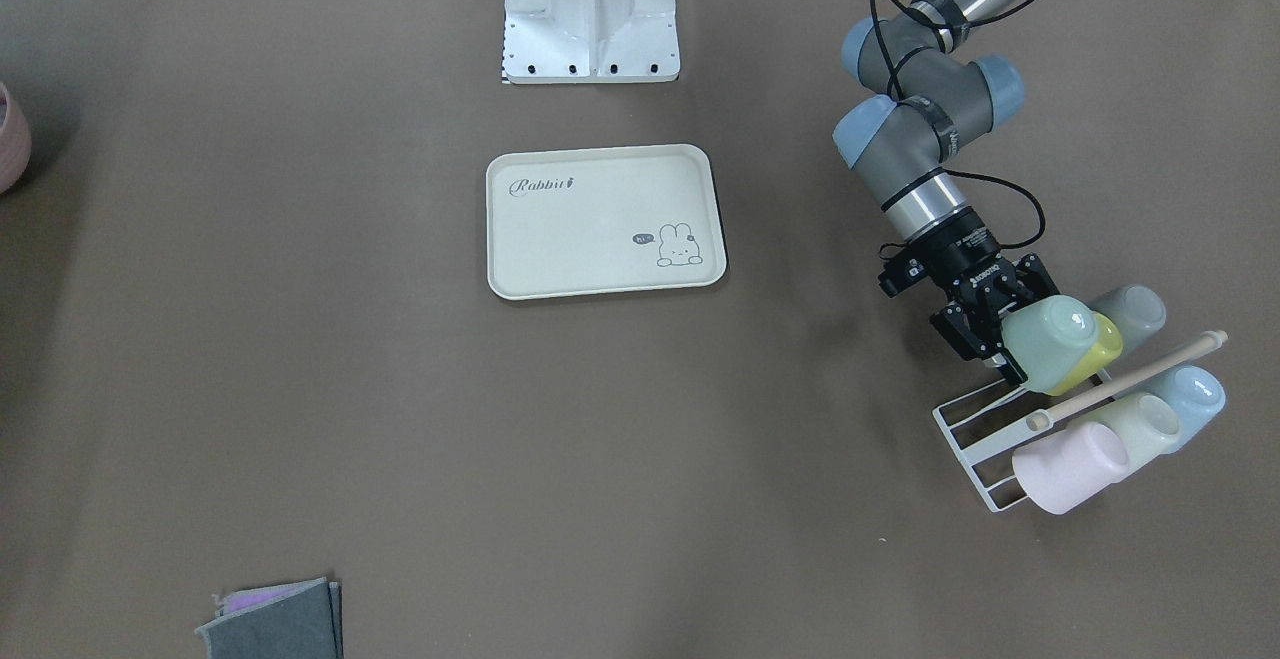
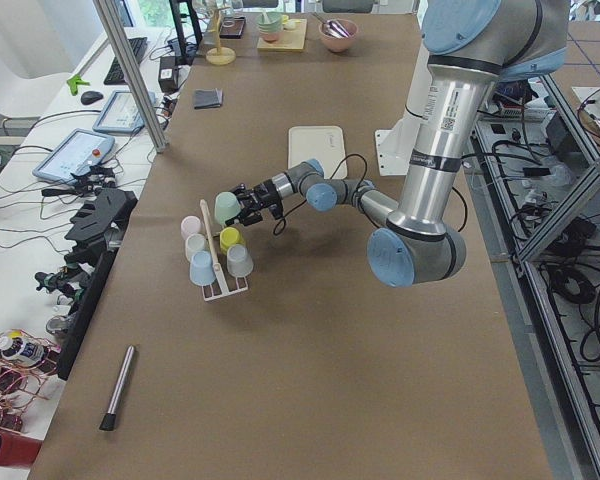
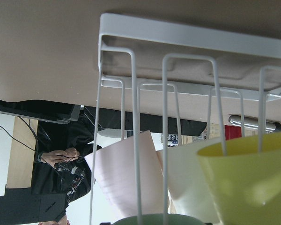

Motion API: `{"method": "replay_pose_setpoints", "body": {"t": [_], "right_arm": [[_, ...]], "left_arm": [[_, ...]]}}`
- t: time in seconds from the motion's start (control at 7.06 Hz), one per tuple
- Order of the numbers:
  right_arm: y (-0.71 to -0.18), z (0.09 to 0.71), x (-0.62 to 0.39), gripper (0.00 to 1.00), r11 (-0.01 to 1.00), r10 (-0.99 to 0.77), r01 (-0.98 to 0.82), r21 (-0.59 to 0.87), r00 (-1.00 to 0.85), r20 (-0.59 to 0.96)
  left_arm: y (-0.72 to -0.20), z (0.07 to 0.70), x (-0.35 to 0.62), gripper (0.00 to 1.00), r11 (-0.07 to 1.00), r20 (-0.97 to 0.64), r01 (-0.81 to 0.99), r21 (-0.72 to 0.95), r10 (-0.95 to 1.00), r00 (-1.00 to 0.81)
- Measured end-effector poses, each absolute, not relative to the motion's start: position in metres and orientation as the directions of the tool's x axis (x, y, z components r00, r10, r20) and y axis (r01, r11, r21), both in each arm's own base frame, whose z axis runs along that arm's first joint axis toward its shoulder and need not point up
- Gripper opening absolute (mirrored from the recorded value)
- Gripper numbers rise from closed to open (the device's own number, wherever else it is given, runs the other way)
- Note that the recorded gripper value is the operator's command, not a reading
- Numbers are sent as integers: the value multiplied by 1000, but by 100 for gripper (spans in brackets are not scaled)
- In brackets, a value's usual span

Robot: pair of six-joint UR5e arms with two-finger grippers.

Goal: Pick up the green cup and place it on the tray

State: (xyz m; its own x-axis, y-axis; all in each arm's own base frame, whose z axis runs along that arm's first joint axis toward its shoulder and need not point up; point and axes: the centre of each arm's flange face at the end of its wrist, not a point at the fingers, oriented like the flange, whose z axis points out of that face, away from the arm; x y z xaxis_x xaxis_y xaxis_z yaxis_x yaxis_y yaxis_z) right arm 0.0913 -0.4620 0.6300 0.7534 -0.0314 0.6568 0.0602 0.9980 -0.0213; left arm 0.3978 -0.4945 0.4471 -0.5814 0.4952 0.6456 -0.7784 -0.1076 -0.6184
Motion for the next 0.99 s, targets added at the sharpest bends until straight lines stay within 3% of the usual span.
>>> {"method": "replay_pose_setpoints", "body": {"t": [0.99], "right_arm": [[-460, 630, 91, 100, 999, -27, 51, -18, 751, 660]], "left_arm": [[-477, 377, 360, 59, -120, 719, -820, -560, 421, -553]]}}
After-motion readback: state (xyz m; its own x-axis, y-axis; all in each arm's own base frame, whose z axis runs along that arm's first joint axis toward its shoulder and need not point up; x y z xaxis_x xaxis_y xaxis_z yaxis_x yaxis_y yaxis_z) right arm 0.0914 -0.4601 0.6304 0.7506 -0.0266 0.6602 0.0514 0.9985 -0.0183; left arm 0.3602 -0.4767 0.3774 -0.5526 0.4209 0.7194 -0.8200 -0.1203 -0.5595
